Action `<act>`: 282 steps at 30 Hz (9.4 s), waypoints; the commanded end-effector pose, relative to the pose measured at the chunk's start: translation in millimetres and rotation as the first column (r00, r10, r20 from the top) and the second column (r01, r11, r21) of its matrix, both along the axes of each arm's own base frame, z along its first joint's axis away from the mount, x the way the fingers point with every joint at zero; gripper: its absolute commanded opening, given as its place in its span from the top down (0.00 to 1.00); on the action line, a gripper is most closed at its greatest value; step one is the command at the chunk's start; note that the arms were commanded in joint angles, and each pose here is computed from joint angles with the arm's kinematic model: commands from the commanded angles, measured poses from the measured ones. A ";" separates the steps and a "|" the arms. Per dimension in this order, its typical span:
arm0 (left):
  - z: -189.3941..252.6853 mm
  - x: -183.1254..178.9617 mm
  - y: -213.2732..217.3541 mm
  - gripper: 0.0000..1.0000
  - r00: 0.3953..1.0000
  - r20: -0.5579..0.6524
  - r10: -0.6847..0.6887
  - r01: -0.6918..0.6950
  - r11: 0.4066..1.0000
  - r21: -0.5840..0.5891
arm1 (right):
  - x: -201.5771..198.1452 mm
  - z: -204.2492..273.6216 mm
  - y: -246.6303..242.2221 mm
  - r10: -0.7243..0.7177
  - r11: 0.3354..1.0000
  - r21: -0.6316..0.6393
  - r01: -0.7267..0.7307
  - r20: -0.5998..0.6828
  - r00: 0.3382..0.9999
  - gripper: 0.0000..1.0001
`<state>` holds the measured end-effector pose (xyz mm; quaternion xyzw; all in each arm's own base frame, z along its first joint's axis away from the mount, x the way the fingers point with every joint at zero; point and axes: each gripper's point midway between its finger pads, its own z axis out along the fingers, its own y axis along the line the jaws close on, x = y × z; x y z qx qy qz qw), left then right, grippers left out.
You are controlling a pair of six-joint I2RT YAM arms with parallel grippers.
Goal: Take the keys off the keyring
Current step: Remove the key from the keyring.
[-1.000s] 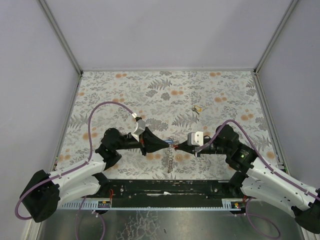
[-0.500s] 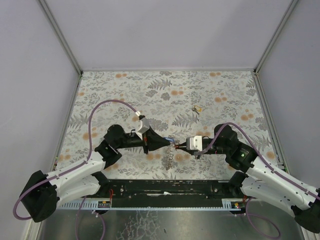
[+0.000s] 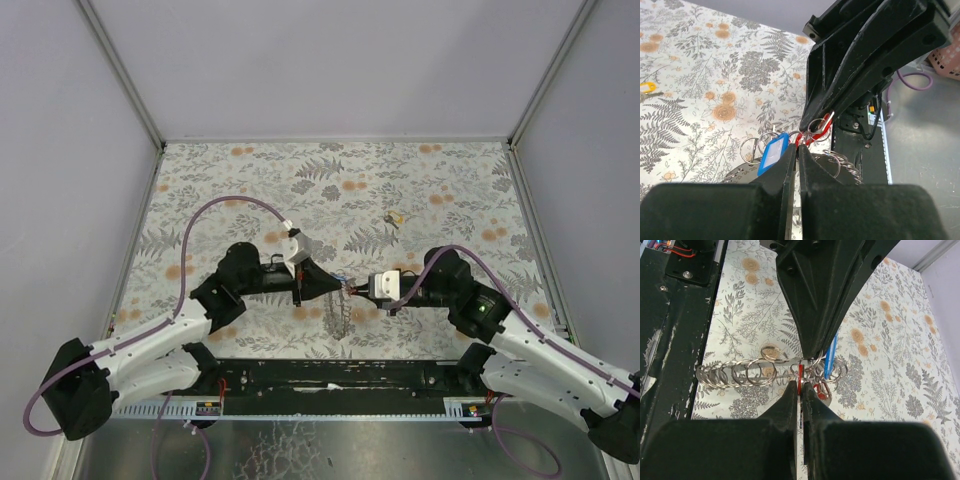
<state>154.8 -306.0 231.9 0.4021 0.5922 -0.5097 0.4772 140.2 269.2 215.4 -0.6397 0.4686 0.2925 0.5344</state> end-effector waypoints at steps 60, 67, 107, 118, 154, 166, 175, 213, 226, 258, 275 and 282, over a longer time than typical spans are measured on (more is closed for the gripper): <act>-50.2 17.6 -21.6 1.00 0.977 -0.077 0.199 -0.190 0.975 0.111 | 33.2 -23.6 -13.4 -0.046 0.852 -0.523 -0.014 -0.102 0.994 0.96; -60.6 17.7 -22.7 1.00 0.969 -0.129 0.212 -0.199 0.974 0.104 | 41.7 -31.2 -17.4 -0.065 0.801 -0.597 0.042 -0.016 0.998 1.00; -46.0 18.7 -34.0 1.00 0.965 -0.198 0.171 -0.188 0.980 -0.072 | 44.3 -4.0 25.9 0.232 0.637 -0.758 0.139 0.361 0.903 1.00; -39.6 21.7 -31.5 1.00 0.968 -0.204 0.149 -0.183 0.970 -0.161 | 32.1 9.8 45.1 0.245 0.660 -0.737 0.148 0.397 0.884 1.00; -21.4 12.3 -27.2 1.00 0.996 -0.018 0.087 -0.088 0.931 -0.354 | 28.3 24.6 41.3 0.218 0.669 -0.729 0.143 0.377 0.900 0.40; -16.1 13.5 -20.7 1.00 0.993 0.032 0.110 -0.091 0.928 -0.362 | 20.8 48.7 31.7 0.019 0.769 -0.639 0.016 0.048 0.999 0.22; 0.0 3.7 -6.2 1.00 0.980 0.149 0.135 -0.067 0.919 -0.389 | -14.7 46.0 0.5 0.079 0.857 -0.474 -0.203 -0.270 0.960 0.52; 20.2 -19.0 3.2 1.00 0.965 0.250 0.078 0.018 0.932 -0.362 | -3.0 27.8 19.6 0.068 0.950 -0.291 -0.110 -0.151 0.986 0.65; 24.4 -22.7 2.6 1.00 0.967 0.246 0.060 0.038 0.927 -0.374 | -2.4 20.8 20.1 0.068 0.949 -0.295 -0.112 -0.153 0.986 0.69; 1.4 -19.7 23.8 0.48 0.977 0.148 0.153 -0.099 0.942 -0.321 | -9.6 32.8 15.6 0.052 0.961 -0.258 -0.097 -0.176 0.983 1.00; -9.1 -29.1 24.7 0.44 0.983 -0.151 0.104 -0.140 0.957 -0.252 | -0.5 27.4 12.9 0.018 0.957 -0.283 -0.057 -0.141 0.990 1.00; -0.6 -23.6 13.4 0.46 0.987 -0.137 0.088 -0.120 0.961 -0.248 | -1.1 25.7 13.8 0.022 0.956 -0.286 -0.063 -0.146 0.989 1.00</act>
